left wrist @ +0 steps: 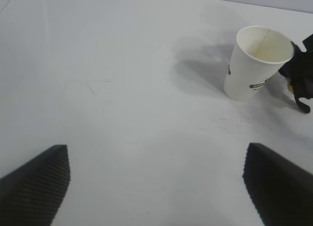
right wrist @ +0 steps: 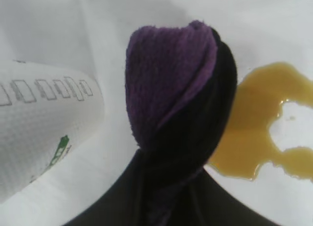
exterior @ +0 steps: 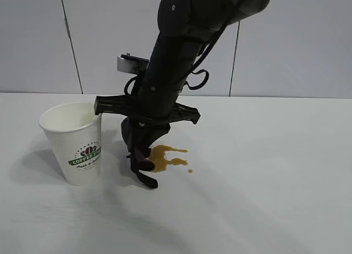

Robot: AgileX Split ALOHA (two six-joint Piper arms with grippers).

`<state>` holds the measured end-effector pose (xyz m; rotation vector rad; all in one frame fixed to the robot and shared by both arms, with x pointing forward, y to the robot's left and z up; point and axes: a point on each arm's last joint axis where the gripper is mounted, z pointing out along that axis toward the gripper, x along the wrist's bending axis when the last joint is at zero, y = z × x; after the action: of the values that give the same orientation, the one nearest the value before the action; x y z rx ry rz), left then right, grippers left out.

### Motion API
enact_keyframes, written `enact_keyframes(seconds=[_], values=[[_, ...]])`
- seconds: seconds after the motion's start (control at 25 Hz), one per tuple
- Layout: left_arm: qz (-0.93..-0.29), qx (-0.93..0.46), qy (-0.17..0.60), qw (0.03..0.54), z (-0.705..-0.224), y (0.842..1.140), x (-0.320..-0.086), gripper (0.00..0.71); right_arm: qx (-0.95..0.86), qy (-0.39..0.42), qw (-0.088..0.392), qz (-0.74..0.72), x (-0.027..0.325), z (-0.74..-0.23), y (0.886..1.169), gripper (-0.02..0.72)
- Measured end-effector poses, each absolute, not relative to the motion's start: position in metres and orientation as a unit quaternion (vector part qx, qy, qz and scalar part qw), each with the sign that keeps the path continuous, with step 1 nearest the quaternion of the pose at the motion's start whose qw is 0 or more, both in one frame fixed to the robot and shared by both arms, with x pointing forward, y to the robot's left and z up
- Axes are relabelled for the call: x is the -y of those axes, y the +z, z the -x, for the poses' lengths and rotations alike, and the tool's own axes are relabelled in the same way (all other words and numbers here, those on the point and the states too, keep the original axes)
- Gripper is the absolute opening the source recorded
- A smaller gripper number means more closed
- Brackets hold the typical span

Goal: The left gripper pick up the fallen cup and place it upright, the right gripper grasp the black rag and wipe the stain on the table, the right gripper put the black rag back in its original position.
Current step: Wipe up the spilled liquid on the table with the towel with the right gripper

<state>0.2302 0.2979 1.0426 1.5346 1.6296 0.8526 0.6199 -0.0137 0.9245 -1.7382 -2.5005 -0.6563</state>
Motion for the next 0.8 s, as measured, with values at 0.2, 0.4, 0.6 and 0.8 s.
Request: enact_keyframes(seconds=[0.2, 0.4, 0.6, 0.8], values=[[-0.597, -0.634, 0.331, 0.365, -0.2302, 1.0426, -0.2979, 0.694, 0.807, -0.204, 0.011, 0.555, 0.0138, -0.6209, 0.9162, 0.106], [-0.597, -0.634, 0.331, 0.365, -0.2302, 1.0426, -0.2979, 0.694, 0.812, -0.201, 0.009, 0.548, 0.0141, -0.6206, 0.9159, 0.106], [-0.597, -0.634, 0.331, 0.365, -0.2302, 1.0426, -0.2979, 0.694, 0.820, -0.199, 0.006, 0.536, 0.0146, -0.6205, 0.9157, 0.106], [-0.597, -0.634, 0.331, 0.365, -0.2302, 1.0426, -0.2979, 0.694, 0.836, -0.192, -0.007, 0.515, 0.0163, -0.6210, 0.9152, 0.106]])
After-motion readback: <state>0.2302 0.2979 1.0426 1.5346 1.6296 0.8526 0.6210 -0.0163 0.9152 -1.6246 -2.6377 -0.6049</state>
